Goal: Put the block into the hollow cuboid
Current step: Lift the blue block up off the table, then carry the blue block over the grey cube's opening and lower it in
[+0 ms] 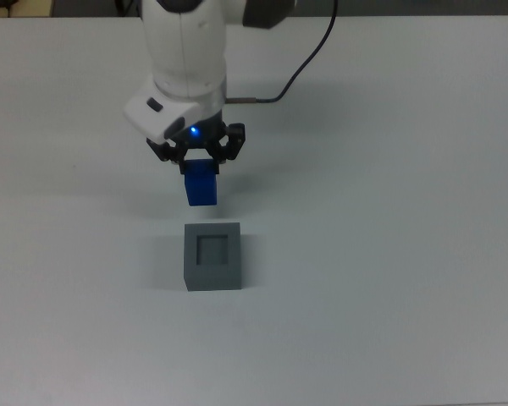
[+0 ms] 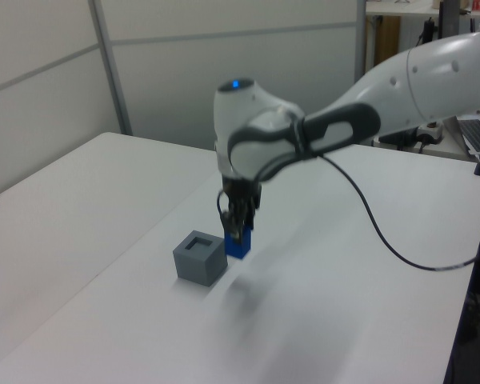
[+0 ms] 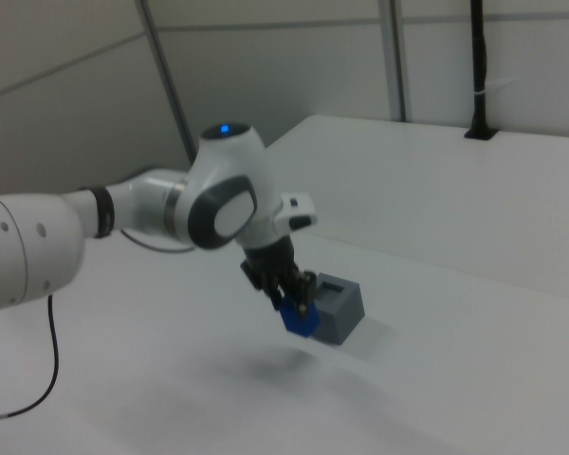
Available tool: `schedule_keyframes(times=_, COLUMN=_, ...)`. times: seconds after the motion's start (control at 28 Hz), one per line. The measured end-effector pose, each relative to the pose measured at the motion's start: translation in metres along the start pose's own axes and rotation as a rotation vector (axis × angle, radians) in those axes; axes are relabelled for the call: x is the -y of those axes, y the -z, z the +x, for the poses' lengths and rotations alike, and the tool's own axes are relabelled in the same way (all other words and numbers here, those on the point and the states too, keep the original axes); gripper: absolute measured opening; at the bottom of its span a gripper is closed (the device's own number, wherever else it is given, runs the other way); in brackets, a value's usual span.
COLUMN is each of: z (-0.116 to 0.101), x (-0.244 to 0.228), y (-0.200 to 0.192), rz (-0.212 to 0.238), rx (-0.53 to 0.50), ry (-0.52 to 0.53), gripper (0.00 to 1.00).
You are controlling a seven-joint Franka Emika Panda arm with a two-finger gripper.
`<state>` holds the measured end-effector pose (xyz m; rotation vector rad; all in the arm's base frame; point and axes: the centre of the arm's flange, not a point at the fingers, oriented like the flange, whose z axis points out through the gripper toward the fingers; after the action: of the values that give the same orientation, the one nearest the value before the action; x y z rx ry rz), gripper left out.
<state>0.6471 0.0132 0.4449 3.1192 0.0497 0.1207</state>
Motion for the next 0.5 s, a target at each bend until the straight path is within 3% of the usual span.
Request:
schedule_keyframes(times=0.21, z=0.014, x=-0.010, y=0.045, rz=0.020, rx=-0.064, ry=-0.027, gripper=0.51)
schedule_keyframes(times=0.5, z=0.030, x=-0.017, y=0.045, rz=0.016, rx=-0.083, ry=-0.037, gripper=0.51)
